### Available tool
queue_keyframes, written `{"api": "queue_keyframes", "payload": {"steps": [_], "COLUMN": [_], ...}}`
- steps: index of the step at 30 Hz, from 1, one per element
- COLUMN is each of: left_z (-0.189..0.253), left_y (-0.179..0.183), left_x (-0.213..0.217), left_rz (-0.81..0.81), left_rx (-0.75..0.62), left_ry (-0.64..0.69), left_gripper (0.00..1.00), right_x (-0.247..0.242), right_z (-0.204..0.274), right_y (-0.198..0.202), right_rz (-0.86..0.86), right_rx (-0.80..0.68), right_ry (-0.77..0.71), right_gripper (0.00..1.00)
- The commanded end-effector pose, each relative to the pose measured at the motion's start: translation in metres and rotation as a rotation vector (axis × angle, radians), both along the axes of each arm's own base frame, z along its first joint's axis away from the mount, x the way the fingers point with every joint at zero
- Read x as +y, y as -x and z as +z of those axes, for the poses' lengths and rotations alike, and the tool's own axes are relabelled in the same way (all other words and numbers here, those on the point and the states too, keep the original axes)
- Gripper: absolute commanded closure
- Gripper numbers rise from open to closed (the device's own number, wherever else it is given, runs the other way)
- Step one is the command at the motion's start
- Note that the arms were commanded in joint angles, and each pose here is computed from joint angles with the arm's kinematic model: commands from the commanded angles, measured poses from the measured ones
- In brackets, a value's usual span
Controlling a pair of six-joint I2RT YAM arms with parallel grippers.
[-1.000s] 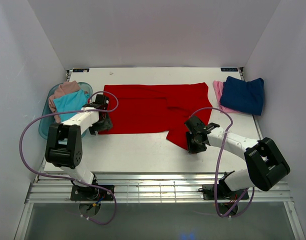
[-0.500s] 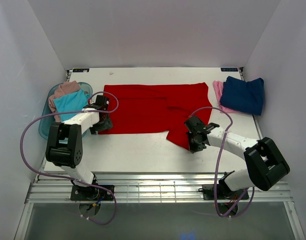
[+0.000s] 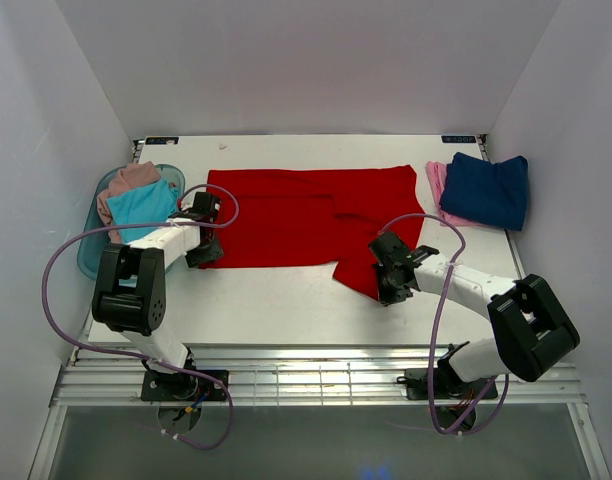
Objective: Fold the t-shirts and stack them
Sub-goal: Grap the side of the flattened tshirt closest away from the robot with both arms
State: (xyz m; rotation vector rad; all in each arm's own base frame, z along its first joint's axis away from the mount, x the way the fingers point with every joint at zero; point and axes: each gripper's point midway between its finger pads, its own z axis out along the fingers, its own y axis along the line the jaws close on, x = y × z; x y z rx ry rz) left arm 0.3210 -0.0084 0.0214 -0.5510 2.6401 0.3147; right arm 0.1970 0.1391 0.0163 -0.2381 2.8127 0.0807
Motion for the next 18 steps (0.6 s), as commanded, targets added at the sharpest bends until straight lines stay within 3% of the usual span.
{"api": "queue_keyframes", "payload": {"steps": [1, 8, 12, 16, 18], "left_z": [-0.008, -0.005, -0.005, -0.004, -0.002], "left_y": [0.016, 0.02, 0.019, 0.014, 0.008], "left_x": [0.009, 0.013, 0.014, 0.011, 0.009], "left_rz": [0.019, 0.023, 0.025, 0.024, 0.023], "left_rx": [0.044, 0.044, 0.043, 0.036, 0.027], "left_ry": [-0.037, -0.055, -0.061, -0.047, -0.042], "left_gripper": [0.47, 0.52, 0.65, 0.86, 0.91], "right_x": [-0.002, -0.005, -0.005, -0.004, -0.003], "right_z": [0.002, 0.002, 0.005, 0.016, 0.022], "right_y": [0.0, 0.001, -0.004, -0.019, -0.029], "right_rz": [0.0, -0.009, -0.025, -0.04, -0.05], "right_rx": [-0.015, -0.014, -0.025, -0.065, -0.092], "right_ry": [0.012, 0.022, 0.035, 0.056, 0.072], "right_gripper": [0.89, 0.89, 0.89, 0.88, 0.88]}}
